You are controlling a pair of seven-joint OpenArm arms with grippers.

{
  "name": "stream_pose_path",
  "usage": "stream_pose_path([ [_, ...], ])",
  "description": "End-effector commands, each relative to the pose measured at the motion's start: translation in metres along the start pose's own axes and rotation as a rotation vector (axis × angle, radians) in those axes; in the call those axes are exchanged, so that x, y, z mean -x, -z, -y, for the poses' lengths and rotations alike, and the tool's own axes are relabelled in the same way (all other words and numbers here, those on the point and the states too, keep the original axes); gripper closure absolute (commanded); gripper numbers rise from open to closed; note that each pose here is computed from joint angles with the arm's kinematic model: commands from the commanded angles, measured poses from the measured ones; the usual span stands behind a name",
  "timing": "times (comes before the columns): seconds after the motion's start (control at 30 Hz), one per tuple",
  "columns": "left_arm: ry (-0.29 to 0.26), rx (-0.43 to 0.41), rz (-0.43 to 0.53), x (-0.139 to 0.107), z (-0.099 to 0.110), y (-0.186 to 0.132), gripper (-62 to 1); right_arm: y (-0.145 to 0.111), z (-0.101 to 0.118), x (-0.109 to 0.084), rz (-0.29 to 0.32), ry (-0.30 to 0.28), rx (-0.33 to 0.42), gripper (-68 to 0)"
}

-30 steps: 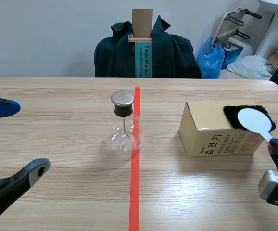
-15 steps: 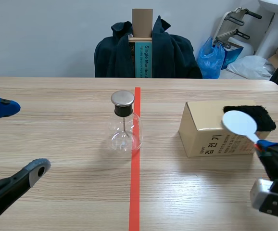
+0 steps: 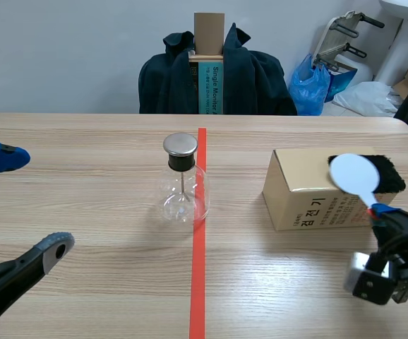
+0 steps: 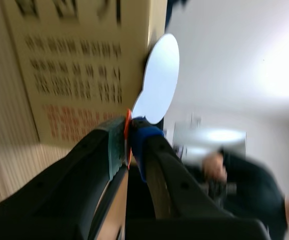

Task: Do the electroscope experiment.
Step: 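Rub the plate on the fur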

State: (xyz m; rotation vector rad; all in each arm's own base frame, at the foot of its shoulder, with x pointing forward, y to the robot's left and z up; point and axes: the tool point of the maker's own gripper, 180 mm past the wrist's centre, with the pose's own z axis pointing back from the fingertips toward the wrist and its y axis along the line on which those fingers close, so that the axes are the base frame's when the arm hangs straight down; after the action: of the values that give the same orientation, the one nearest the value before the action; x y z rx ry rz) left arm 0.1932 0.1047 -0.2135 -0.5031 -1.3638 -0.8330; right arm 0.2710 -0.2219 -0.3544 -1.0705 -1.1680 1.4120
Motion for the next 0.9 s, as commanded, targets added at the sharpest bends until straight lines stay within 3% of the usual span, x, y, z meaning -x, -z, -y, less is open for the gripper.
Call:
stream_pose_path([
  [0.0, -0.013, -0.005, 0.032, -0.006, 0.001, 0.001, -62.3, 0.002, 0.012, 0.023, -0.038, -0.037, 0.022, -0.7],
  [0.1, -0.013, -0.005, 0.032, -0.006, 0.001, 0.001, -62.3, 0.0, 0.01, -0.012, 0.15, -0.033, 0.014, -0.7],
  [0.17, -0.013, -0.005, 0.032, -0.006, 0.001, 0.001, -62.3, -0.002, 0.007, -0.031, 0.237, -0.026, 0.009, -0.7],
  [0.2, -0.013, -0.005, 0.032, -0.006, 0.001, 0.001, -62.3, -0.002, 0.007, -0.033, 0.237, -0.024, 0.01, -0.7],
  [0.23, -0.013, -0.005, 0.032, -0.006, 0.001, 0.001, -62.3, 0.0, 0.009, -0.025, 0.193, -0.026, 0.02, -0.7],
  [0.33, -0.013, -0.005, 0.032, -0.006, 0.001, 0.001, -62.3, 0.003, 0.014, 0.015, -0.02, -0.017, 0.039, -0.7],
  [0.37, -0.013, -0.005, 0.032, -0.006, 0.001, 0.001, -62.3, 0.002, 0.014, 0.02, -0.035, -0.022, 0.039, -0.7],
  [0.4, -0.013, -0.005, 0.032, -0.006, 0.001, 0.001, -62.3, 0.002, 0.014, 0.016, -0.011, -0.027, 0.037, -0.7],
  [0.5, -0.013, -0.005, 0.032, -0.006, 0.001, 0.001, -62.3, 0.0, 0.01, -0.022, 0.188, -0.021, 0.018, -0.7],
  [0.53, -0.013, -0.005, 0.032, -0.006, 0.001, 0.001, -62.3, -0.001, 0.009, -0.029, 0.222, -0.02, 0.017, -0.7],
  [0.57, -0.013, -0.005, 0.032, -0.006, 0.001, 0.001, -62.3, 0.0, 0.011, -0.029, 0.213, -0.022, 0.028, -0.7],
  [0.67, -0.013, -0.005, 0.032, -0.006, 0.001, 0.001, -62.3, 0.004, 0.018, 0.007, 0.004, -0.028, 0.064, -0.7],
  [0.7, -0.013, -0.005, 0.032, -0.006, 0.001, 0.001, -62.3, 0.004, 0.017, 0.016, -0.037, -0.028, 0.06, -0.7],
  [0.73, -0.013, -0.005, 0.032, -0.006, 0.001, 0.001, -62.3, 0.004, 0.018, 0.017, -0.035, -0.035, 0.058, -0.7],
  [0.87, -0.013, -0.005, 0.032, -0.006, 0.001, 0.001, -62.3, 0.001, 0.014, -0.024, 0.191, -0.039, 0.042, -0.7],
])
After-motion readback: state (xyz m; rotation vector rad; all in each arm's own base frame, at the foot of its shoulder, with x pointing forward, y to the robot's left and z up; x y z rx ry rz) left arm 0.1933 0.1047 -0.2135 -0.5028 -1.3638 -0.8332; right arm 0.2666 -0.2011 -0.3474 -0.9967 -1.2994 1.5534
